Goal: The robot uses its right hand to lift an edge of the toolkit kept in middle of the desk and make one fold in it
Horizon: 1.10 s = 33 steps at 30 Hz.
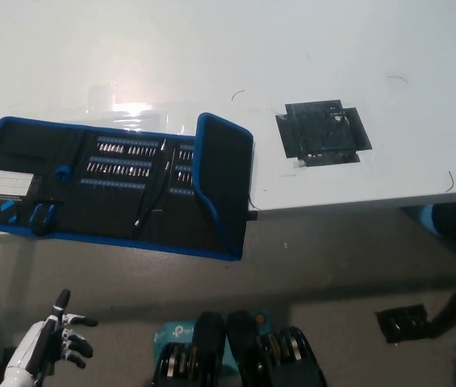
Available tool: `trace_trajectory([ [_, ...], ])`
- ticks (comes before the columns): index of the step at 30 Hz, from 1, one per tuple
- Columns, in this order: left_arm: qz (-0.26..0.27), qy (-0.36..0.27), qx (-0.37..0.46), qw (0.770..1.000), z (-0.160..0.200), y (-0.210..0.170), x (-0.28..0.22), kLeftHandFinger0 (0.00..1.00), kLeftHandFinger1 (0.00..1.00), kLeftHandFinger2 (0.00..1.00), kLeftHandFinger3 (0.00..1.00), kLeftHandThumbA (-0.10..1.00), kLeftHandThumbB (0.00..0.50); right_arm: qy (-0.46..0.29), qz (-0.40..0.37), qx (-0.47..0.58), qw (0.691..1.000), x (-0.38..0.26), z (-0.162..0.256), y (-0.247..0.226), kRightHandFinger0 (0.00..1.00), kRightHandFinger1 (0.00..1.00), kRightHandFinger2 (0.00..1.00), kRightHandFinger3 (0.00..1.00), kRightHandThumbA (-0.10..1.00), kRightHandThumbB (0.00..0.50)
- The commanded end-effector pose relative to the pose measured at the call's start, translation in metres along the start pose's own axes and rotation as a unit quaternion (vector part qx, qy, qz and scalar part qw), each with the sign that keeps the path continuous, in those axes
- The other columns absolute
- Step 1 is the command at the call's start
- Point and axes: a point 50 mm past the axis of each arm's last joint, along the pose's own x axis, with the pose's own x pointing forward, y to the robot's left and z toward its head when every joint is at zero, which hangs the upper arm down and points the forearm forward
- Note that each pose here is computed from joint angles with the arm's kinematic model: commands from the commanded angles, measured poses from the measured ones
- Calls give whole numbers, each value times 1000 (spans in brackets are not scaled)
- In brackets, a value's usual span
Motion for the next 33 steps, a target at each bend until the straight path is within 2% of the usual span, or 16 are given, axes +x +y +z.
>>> trace_trajectory([
  [1, 18, -21, 8, 1000, 7, 9, -1, 372, 378, 292, 490, 1000, 500, -41, -10, -21, 999, 6, 13, -9, 396, 484, 672, 976, 94, 252],
  [5, 18, -20, 10, 1000, 7, 8, -1, 370, 381, 305, 502, 1000, 499, -38, -2, -37, 999, 8, 14, -9, 400, 481, 689, 995, 118, 249],
  [8, 18, -21, 9, 1000, 7, 8, -1, 348, 366, 299, 506, 1000, 500, -38, 5, -32, 999, 10, 15, -8, 412, 484, 698, 1000, 90, 249],
  [11, 18, -21, 9, 1000, 7, 9, 0, 361, 369, 300, 532, 1000, 500, -38, 11, -45, 998, 11, 17, -8, 426, 494, 698, 993, 133, 262],
  [19, 20, -19, 8, 1000, 8, 8, 0, 367, 378, 312, 521, 1000, 500, -34, 17, -44, 998, 13, 18, -8, 439, 515, 708, 977, 112, 260],
  [24, 18, -24, 8, 1000, 9, 8, -1, 350, 359, 309, 519, 1000, 500, -38, 20, -48, 998, 13, 17, -8, 421, 484, 693, 952, 119, 258],
  [31, 23, -24, 8, 999, 12, 8, 2, 391, 384, 317, 517, 1000, 500, -42, 21, -47, 998, 17, 19, -9, 417, 498, 684, 955, 138, 256],
  [33, 21, -25, 11, 999, 12, 8, 1, 416, 409, 353, 536, 1000, 500, -42, 21, -51, 998, 17, 19, -9, 405, 489, 684, 955, 144, 257],
])
